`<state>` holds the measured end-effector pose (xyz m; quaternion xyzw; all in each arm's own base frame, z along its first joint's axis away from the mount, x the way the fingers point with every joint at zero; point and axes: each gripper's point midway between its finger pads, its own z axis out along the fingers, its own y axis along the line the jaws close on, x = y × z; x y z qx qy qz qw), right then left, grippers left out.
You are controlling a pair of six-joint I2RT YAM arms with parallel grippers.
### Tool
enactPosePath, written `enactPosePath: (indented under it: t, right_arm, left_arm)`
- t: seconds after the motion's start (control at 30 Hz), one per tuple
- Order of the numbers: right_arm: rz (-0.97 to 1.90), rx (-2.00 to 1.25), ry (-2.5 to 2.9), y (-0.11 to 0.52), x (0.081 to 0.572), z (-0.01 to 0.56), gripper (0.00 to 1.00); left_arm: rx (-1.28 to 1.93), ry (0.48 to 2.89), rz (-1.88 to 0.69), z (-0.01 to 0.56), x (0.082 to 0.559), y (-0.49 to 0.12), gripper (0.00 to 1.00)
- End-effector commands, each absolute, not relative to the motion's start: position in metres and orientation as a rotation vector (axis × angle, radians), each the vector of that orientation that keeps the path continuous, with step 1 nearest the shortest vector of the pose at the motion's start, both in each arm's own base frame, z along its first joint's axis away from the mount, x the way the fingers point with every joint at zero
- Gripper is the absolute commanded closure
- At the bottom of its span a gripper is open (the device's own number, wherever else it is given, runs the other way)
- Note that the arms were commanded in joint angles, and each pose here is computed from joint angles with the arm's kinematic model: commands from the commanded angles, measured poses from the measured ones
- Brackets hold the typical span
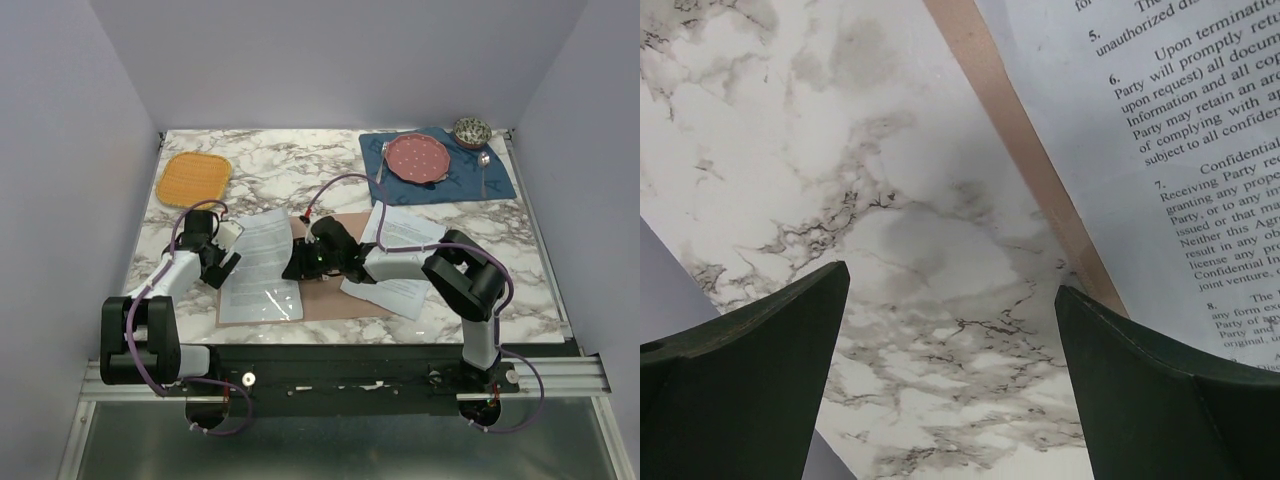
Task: Put the files into the folder
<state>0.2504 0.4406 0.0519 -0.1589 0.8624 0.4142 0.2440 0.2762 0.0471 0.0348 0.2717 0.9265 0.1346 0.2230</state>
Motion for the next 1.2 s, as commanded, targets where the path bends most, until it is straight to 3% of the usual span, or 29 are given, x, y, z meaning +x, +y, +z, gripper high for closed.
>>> enactPosePath:
  t: [0.0,0.07,0.17,0.4,0.43,0.47,0.57,1.0,1.17]
  right_arm:
    - [1.063,-0.484,2.402,0.435,0.249,0.04,0.54]
    - [1.032,-0.504,2.407,0.431,0.249,0.042,0.43]
    - [0.981,-0.513,2.419,0.425,0.251,0.049,0.36]
    - [0.877,-0.517,2.345,0.4,0.255,0.085,0.36]
    - [0.871,-0.523,2.325,0.398,0.257,0.091,0.37]
    - [0.849,-0.524,2.339,0.39,0.254,0.094,0.47]
    - [0.769,-0.491,2.367,0.369,0.261,0.089,0.59]
    - [0.658,-0.315,2.434,0.307,0.304,0.053,0.69]
    - [0.696,-0.311,2.448,0.313,0.308,0.043,0.81]
  left_arm:
    - [0.745,2.556,0.34,0.052,0.275,0.042,0.01]
    - [0.736,2.539,0.355,0.063,0.277,0.044,0.01]
    - [0.728,2.511,0.375,0.08,0.282,0.045,0.01]
    - [0.633,2.428,0.286,0.138,0.296,0.031,0.01]
    - [0.63,2.424,0.23,0.142,0.298,0.023,0.01]
    - [0.614,2.418,0.214,0.153,0.301,0.021,0.01]
    - [0.676,2.392,0.067,0.162,0.303,-0.017,0.01]
    - [0.8,2.344,-0.219,0.146,0.335,-0.151,0.02]
    - [0.835,2.369,-0.25,0.124,0.353,-0.183,0.04]
